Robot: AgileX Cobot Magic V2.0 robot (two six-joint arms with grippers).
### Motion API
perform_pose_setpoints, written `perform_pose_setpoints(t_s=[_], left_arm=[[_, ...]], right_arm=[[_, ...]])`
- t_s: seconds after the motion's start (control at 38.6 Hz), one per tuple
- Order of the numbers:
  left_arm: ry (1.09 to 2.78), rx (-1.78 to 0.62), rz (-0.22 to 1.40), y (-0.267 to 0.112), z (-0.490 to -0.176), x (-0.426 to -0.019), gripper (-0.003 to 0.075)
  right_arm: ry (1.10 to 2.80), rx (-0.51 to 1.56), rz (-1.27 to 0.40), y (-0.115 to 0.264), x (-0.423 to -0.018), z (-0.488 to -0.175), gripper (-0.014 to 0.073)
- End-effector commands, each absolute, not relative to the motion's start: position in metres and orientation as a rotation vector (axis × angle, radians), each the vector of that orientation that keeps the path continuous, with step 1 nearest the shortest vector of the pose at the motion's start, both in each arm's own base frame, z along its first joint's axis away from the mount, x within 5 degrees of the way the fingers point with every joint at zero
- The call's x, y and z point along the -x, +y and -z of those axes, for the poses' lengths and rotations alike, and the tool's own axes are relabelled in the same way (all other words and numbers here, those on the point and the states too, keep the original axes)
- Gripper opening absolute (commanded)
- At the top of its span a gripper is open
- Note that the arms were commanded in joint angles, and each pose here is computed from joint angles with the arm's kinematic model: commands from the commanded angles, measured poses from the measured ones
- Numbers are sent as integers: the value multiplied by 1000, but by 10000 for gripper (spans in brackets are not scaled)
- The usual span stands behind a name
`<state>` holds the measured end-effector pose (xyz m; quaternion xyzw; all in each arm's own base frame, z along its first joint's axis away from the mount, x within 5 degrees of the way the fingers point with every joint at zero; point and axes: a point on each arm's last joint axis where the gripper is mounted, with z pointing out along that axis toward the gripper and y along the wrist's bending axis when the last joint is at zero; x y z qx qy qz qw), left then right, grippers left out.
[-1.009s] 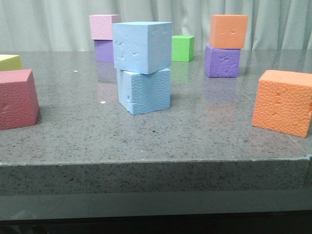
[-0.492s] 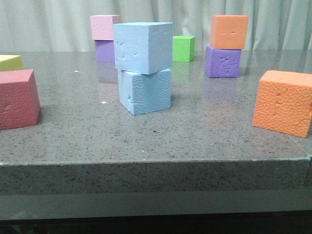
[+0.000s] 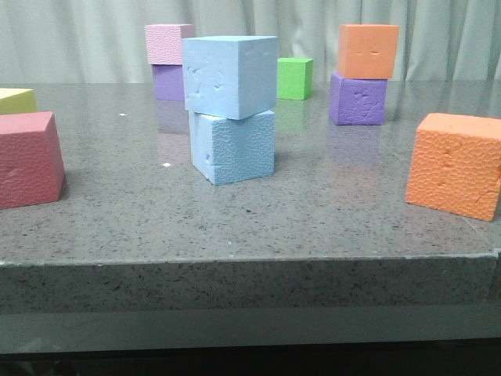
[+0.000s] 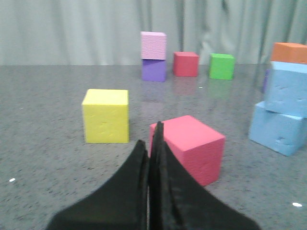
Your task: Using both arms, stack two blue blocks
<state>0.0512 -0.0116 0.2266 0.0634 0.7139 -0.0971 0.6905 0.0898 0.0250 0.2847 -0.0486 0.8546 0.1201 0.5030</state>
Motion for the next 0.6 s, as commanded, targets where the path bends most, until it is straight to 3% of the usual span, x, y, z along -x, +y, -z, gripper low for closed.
perform_pose_setpoints(t_s=[0.0,0.26,0.57], left_arm=[[1496,-54,172,-7,-234,-50,-20],[1526,63,46,1,-207,-55,-20],[1556,94,58,1,-203,-55,-20]], right_arm=[[1970,108,-277,24,-93,-299,-71],[1972,108,-277,24,-93,-299,-71],[1974,109,-278,24,-93,-299,-71]])
